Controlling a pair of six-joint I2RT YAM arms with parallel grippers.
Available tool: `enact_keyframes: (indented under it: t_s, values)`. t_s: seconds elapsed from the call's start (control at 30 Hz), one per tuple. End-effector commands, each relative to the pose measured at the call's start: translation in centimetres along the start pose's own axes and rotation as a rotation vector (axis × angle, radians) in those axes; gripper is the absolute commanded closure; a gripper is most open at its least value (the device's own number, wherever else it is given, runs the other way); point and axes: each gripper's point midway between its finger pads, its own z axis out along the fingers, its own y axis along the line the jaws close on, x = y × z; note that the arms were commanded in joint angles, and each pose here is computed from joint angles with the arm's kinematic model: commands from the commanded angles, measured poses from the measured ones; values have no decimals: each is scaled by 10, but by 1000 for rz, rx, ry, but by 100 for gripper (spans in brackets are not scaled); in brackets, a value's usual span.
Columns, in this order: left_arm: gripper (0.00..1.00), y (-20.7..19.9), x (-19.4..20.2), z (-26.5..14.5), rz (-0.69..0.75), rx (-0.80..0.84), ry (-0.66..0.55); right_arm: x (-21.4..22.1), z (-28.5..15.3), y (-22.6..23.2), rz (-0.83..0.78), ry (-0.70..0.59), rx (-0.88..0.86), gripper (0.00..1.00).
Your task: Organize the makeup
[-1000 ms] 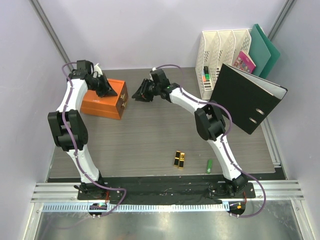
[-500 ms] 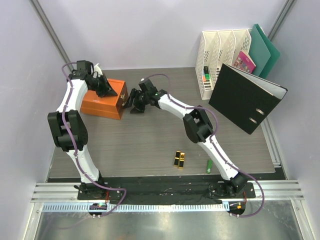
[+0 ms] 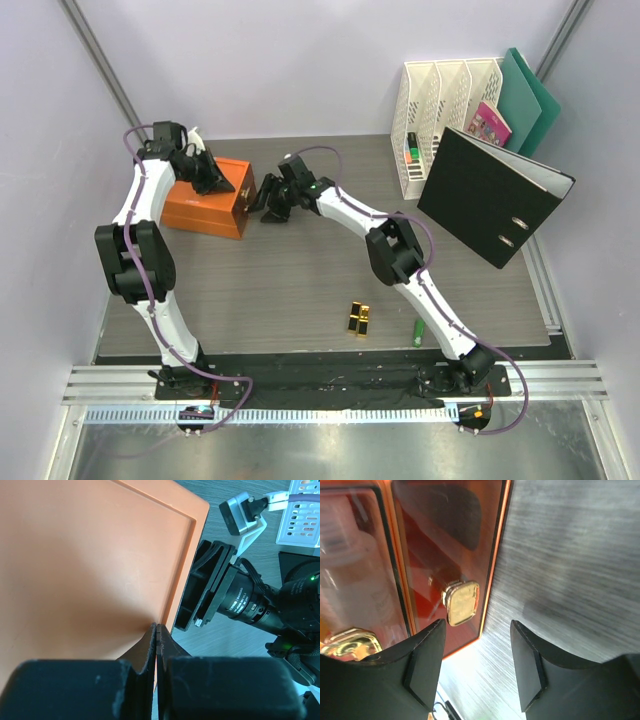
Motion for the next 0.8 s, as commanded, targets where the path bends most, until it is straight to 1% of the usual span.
enact_keyframes:
  t_s: [0.0,0.27,0.37,0.4,0.43,0.63,0.7,0.77]
  values:
    - [100,96,122,27,-118,-348,446,-26,-14,34,-19,-93,-72,41]
    - [100,96,123,27,-114,-347,449,-34,-2,10,32,-131,-16,44]
    - [100,96,123,27,-114,-346,449,-37,1,12,34,-143,-20,44]
    - [100,96,124,28,-114,-347,452,-36,3,6,44,-136,-2,44]
    - [100,96,124,27,-116,-347,453,-37,3,10,39,-142,-13,44]
    - [100,96,125,28,-115,-344,457,-27,8,2,30,-117,14,46]
    - [100,97,124,28,-115,-346,454,-22,8,-6,25,-105,47,48]
    - [100,96,124,28,-112,-344,454,-16,8,-15,10,-92,86,55]
